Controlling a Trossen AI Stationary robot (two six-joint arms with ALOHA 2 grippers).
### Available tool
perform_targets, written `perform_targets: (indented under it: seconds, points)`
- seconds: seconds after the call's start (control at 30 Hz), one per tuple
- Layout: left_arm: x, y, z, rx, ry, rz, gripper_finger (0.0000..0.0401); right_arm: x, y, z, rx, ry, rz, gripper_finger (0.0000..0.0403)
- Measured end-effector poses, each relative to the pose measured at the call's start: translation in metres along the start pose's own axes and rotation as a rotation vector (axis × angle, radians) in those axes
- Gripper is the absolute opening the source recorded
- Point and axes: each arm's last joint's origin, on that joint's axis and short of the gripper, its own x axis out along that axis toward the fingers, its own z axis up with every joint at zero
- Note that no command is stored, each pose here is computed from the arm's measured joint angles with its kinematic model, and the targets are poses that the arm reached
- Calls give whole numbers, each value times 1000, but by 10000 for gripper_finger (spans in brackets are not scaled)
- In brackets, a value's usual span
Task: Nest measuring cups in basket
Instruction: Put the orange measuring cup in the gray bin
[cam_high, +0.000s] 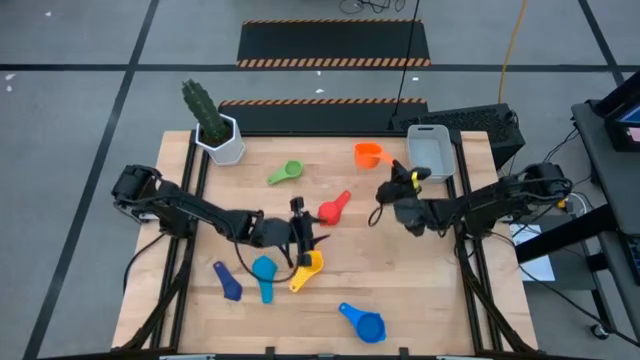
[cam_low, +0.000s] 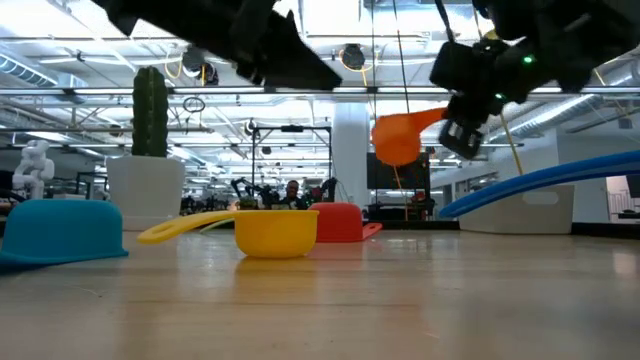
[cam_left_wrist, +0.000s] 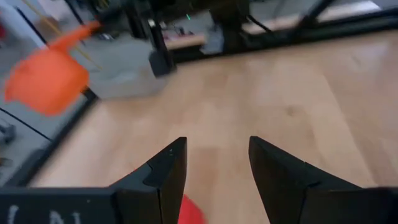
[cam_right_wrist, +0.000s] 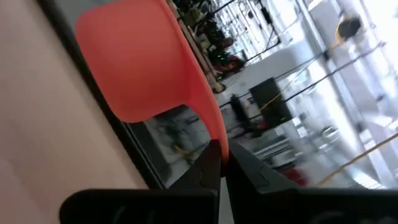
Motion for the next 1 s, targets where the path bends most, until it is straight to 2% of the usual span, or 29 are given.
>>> perform_targets:
  seconds: [0.13,0.27,0.43,0.5,0.63,0.7,0.83,0.93,1.0]
  points:
    - [-14,30,18,20,-52,65,177,21,-17,11,272,-67,5,0]
    - [-36,64,37,33,-111,148,177,27,-27,19,531,-156,36,0]
    - [-65,102,54,-5,-193,235,177,30,-17,30,810,-252,259,0]
    - [-74,114,59,-37,-235,246,177,32,-7,34,835,-227,292,0]
    - [-86,125,60,-66,-238,226,177,32,11,46,764,-166,254,0]
    - [-89,127,56,-55,-200,223,177,26,13,65,691,-157,217,0]
    - [-88,130,50,-23,-129,226,177,15,12,109,403,-95,84,0]
    - [-88,133,48,-31,-115,236,177,11,12,130,161,-28,-4,0]
    - [-88,135,47,-60,-113,252,177,12,11,136,43,10,-34,0]
